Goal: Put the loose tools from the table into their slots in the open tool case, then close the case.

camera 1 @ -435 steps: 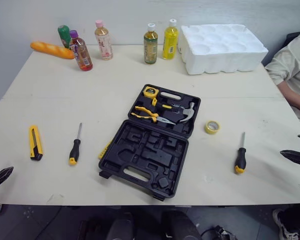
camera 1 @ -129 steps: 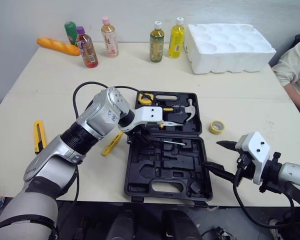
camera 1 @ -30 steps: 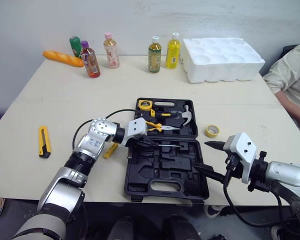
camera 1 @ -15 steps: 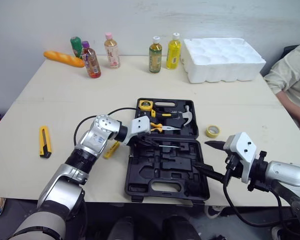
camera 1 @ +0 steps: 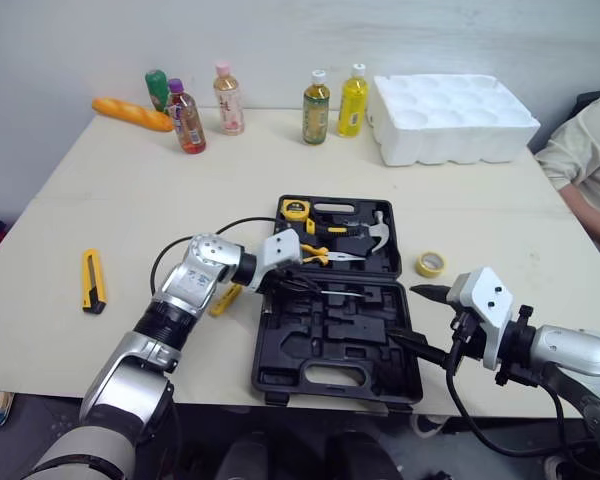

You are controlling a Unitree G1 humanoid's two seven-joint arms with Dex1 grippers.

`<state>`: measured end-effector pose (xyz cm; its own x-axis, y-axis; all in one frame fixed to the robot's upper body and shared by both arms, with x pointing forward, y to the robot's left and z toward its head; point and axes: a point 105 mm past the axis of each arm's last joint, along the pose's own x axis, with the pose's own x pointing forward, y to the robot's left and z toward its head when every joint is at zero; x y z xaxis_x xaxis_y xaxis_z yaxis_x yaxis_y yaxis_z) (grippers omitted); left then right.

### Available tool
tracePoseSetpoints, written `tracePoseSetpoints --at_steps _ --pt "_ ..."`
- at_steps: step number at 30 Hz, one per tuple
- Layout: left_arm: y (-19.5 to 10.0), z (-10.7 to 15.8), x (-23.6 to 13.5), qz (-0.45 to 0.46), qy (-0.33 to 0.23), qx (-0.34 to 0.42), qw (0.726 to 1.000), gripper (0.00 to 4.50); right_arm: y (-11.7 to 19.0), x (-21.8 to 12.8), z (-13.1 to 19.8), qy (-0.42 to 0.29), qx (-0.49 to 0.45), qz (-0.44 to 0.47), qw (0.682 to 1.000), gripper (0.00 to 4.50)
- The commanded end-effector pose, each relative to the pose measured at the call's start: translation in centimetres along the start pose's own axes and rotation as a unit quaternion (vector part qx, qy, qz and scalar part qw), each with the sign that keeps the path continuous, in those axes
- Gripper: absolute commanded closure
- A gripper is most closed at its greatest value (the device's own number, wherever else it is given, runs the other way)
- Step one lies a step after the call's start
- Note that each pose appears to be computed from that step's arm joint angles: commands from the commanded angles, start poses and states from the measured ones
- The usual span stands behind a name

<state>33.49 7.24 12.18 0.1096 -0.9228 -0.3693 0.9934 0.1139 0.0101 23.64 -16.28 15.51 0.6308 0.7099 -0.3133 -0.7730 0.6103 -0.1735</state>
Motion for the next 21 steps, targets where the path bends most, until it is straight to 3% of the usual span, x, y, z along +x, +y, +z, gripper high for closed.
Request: tracePoseSetpoints --at_steps 1,3,6,12,16,21 --pt "-2.2 4.8 -5.5 -0.006 -0.14 -0.007 0.99 2.25 -1.2 -2.4 2.8 -0.049 0.005 -0.015 0.999 0.0" --pt "-3.0 4.8 -8.4 0.035 -0.173 -0.047 0.983 1.3 -1.7 -4.0 3.2 -0.047 0.017 -0.015 0.999 0.0" --pt "-4.7 2.3 -12.9 0.124 -0.155 -0.085 0.976 0.01 -3.1 -6.9 2.9 -0.02 0.032 -0.03 0.999 0.0" --pt "-8.6 -4.0 -22.9 0.342 -0.1 -0.164 0.92 0.01 -7.1 -13.2 0.2 0.063 0.058 -0.091 0.992 0.0" --pt "-11.7 -7.8 -30.3 0.485 -0.083 -0.205 0.846 0.01 -9.7 -16.3 -1.5 0.104 0.063 -0.128 0.984 0.0" --pt "-14.1 -10.6 -35.7 0.592 -0.057 -0.217 0.774 0.01 -12.0 -18.8 -3.0 0.107 0.077 -0.166 0.977 0.0"
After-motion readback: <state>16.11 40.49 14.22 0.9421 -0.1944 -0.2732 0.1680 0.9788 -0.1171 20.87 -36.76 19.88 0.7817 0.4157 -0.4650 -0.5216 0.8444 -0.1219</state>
